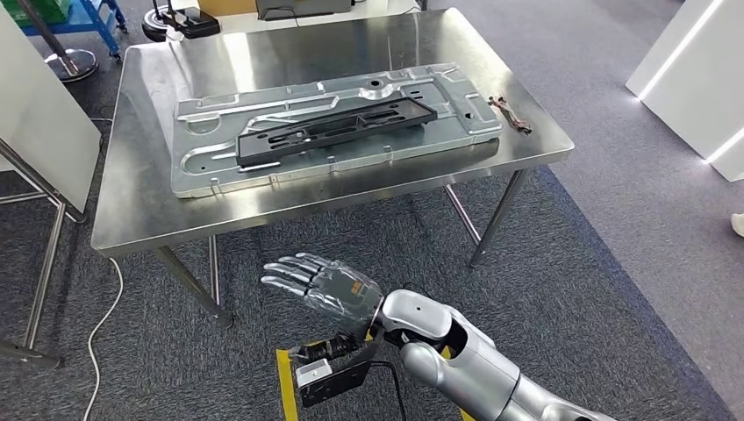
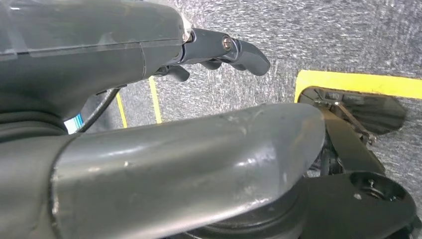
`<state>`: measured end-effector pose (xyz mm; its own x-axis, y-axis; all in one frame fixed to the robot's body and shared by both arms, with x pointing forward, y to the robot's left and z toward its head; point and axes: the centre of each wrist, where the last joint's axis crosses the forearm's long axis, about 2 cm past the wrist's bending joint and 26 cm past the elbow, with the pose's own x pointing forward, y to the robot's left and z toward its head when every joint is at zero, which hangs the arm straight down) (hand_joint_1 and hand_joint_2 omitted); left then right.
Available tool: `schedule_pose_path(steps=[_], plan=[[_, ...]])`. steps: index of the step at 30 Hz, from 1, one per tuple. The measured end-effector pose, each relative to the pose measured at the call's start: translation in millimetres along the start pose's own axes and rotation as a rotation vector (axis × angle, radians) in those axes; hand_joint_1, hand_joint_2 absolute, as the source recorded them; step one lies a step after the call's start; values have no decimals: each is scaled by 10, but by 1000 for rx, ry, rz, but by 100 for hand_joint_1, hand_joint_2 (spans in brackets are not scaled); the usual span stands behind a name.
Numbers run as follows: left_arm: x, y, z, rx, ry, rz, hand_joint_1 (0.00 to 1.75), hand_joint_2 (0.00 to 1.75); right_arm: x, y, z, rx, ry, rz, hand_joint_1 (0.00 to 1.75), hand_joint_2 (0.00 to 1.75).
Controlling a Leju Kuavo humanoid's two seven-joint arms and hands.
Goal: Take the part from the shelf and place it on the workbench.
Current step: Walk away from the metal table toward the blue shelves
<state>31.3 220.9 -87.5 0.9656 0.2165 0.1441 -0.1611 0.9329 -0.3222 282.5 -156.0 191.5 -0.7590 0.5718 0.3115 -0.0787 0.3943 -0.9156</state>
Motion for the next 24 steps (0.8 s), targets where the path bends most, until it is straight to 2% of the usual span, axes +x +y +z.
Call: schedule_pose_path(steps=[5, 13, 24], plan=[[-5, 31, 23, 7, 10, 15, 0, 0, -171, 339, 281, 113, 181, -83, 0, 0], [4, 80, 68, 34, 19, 25, 0, 0, -296, 925, 778, 293, 467, -205, 0, 0], [79, 57, 69, 56, 8, -43, 0, 0, -598, 1565, 1556, 498, 837, -357, 0, 0]])
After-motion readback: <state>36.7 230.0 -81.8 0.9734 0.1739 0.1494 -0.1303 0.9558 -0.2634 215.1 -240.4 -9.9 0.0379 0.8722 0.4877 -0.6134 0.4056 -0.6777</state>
